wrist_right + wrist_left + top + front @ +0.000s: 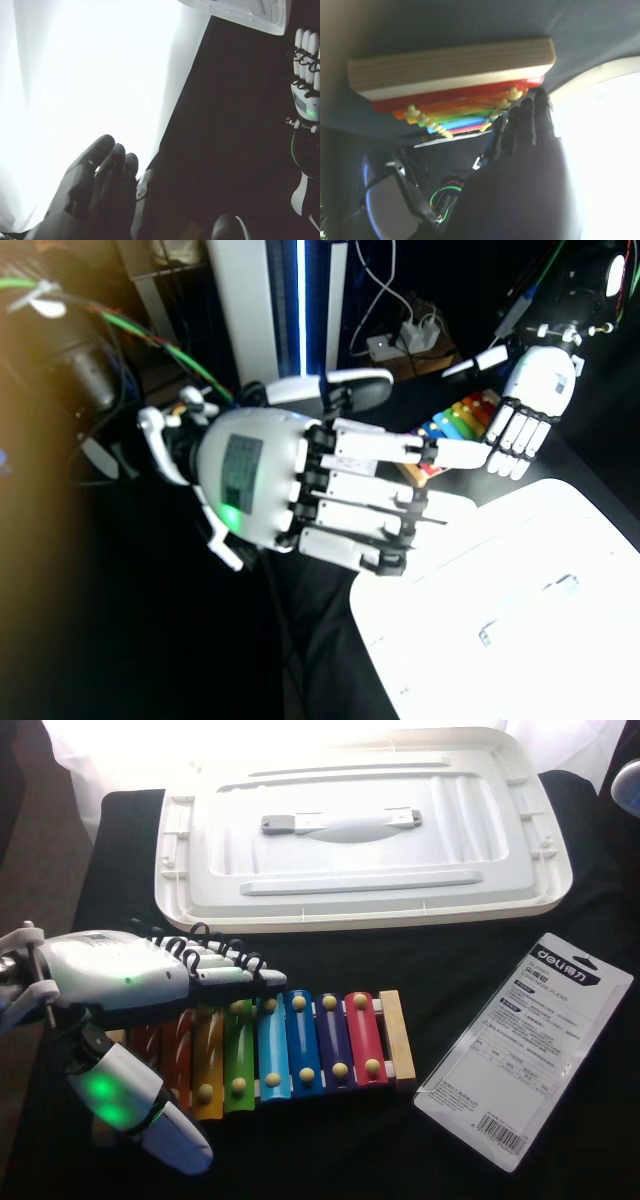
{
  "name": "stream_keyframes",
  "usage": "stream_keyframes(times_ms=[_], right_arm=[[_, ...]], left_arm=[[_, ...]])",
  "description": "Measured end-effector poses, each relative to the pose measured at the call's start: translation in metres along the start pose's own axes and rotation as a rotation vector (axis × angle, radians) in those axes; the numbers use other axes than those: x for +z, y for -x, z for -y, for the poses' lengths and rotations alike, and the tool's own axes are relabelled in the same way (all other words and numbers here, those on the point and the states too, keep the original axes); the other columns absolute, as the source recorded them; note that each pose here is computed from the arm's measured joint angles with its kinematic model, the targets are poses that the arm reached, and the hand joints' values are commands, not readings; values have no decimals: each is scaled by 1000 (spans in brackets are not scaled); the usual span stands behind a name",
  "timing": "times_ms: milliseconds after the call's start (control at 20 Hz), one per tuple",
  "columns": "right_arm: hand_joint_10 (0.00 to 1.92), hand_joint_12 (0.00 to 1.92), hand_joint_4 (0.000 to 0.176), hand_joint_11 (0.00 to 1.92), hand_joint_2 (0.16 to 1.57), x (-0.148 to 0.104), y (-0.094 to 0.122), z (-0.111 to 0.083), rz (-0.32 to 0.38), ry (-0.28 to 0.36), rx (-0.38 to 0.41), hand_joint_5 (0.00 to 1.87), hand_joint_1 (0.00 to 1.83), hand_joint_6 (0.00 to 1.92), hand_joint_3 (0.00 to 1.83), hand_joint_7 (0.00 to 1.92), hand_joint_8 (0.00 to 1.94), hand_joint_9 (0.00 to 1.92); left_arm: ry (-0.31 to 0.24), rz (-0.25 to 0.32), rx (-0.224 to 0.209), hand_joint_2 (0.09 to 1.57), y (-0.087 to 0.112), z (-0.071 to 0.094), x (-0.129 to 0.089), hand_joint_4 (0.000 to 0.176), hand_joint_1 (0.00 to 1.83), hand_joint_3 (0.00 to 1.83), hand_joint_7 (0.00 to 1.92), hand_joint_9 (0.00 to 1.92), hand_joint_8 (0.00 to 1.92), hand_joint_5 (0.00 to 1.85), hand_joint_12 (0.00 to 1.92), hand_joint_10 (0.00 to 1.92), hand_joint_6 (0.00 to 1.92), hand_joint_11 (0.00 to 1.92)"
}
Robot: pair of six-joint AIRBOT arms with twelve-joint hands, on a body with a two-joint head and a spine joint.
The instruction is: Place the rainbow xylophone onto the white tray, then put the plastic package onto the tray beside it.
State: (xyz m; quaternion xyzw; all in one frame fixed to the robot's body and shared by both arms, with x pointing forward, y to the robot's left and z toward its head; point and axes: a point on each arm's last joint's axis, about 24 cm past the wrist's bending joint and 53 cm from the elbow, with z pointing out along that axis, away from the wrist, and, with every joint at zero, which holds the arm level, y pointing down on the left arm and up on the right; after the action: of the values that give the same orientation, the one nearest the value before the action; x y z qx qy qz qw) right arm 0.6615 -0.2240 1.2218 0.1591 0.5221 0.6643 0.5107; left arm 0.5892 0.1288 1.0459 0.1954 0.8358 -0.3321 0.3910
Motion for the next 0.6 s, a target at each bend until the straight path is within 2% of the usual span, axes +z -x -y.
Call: stream_keyframes(times_ms=[50, 150, 200, 300, 500, 550, 600], right_arm=[[2, 963, 134, 0, 965, 0, 0, 0, 0, 0, 0, 357, 516, 1, 0, 354, 1, 321], [0, 964, 124, 0, 961, 0, 0, 0, 0, 0, 0, 338, 500, 0, 0, 337, 0, 315], [1, 965, 125, 0, 960, 0, 0, 0, 0, 0, 0, 337, 498, 1, 0, 337, 0, 318], [3, 987, 137, 0, 958, 0, 0, 0, 0, 0, 0, 347, 488, 2, 0, 344, 1, 331], [0, 975, 144, 0, 937, 0, 0, 0, 0, 0, 0, 347, 487, 2, 0, 340, 0, 325], [2, 1008, 132, 0, 943, 0, 0, 0, 0, 0, 0, 349, 486, 1, 0, 347, 1, 334], [4, 1013, 134, 0, 954, 0, 0, 0, 1, -1, 0, 349, 473, 1, 3, 351, 2, 338]], left_arm=[[0, 0, 0, 654, 0, 0, 0, 0, 511, 0, 0, 0, 0, 0, 0, 0, 0, 0], [4, 0, 0, 653, 0, -2, 1, 0, 487, 0, 0, 0, 0, 0, 0, 0, 0, 0], [4, -1, -1, 646, 0, -2, 2, 0, 480, 0, 0, 0, 0, 0, 0, 0, 0, 0], [5, -3, -4, 643, -1, -2, 3, 0, 486, 0, 0, 0, 0, 0, 0, 0, 0, 0], [7, -3, -2, 633, -2, -4, 7, 0, 529, 0, 0, 0, 0, 0, 0, 0, 0, 0], [8, -3, -1, 632, -2, -4, 7, 0, 517, 0, 0, 0, 0, 0, 0, 0, 0, 0], [7, -3, 1, 638, -2, -5, 8, 0, 519, 0, 0, 8, 0, 0, 5, 3, 0, 11]])
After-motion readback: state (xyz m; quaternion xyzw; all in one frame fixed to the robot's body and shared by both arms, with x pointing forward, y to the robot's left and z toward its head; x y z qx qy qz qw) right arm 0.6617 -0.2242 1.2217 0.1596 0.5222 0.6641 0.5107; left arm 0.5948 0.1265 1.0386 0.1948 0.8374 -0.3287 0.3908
